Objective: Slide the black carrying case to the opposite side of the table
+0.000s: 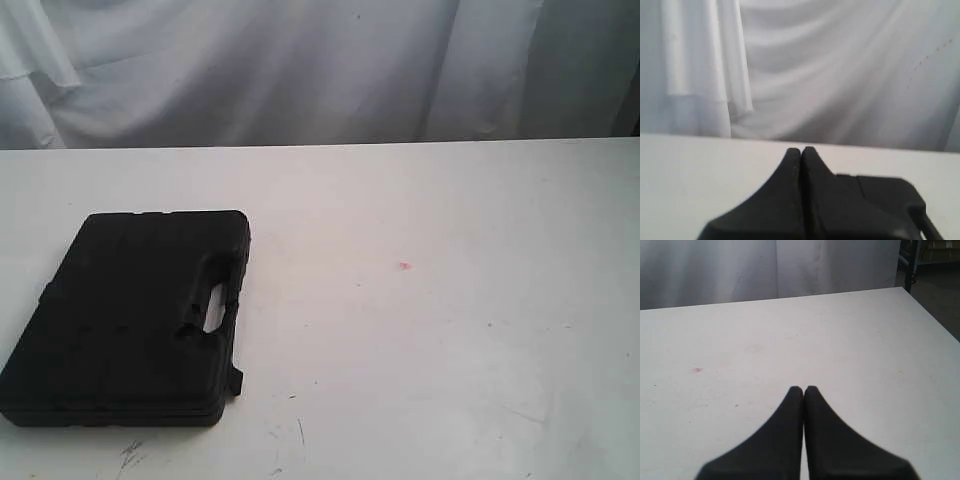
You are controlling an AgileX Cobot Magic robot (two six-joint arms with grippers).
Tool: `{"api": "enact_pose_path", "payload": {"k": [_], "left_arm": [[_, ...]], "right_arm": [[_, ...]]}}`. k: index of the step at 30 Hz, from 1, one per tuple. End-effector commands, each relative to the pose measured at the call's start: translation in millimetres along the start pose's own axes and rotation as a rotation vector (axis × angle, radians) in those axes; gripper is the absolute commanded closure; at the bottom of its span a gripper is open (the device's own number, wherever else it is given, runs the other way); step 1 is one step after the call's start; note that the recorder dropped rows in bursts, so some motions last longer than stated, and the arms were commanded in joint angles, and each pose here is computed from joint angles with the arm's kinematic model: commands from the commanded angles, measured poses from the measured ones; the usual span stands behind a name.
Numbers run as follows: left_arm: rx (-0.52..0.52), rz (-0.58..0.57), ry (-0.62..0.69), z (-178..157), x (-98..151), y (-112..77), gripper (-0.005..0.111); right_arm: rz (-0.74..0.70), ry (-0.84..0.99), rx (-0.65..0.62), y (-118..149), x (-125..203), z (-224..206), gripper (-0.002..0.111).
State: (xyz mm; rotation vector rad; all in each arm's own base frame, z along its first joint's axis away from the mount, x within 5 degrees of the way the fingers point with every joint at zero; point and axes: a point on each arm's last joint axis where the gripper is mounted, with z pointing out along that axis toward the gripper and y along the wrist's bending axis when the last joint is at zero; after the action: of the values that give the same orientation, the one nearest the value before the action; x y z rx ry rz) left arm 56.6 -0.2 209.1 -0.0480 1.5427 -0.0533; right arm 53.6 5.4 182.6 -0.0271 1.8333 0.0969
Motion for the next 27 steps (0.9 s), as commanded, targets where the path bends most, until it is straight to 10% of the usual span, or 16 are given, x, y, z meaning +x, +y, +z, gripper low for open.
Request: {"api": "enact_pose_path", "payload": {"k": [1,13,27], "left_arm": [[0.004,0.001,-0.190,-1.8,-15.8,-0.3,0.107],[0.029,-0.219,-0.263,-3.6,-24.0,0.0,0.107],[0.005,-0.129,0.128,40.6,-142.1,-11.1,0.107]], "right_arm": [[-0.009,-0.005,0.002,-0.2,0.5,-0.2,0.108],[-0.009,-0.005,0.002,-0.2,0.5,-0.2,0.108],[-0.009,-0.005,0.002,-0.2,0.5,-0.2,0.108]]}}
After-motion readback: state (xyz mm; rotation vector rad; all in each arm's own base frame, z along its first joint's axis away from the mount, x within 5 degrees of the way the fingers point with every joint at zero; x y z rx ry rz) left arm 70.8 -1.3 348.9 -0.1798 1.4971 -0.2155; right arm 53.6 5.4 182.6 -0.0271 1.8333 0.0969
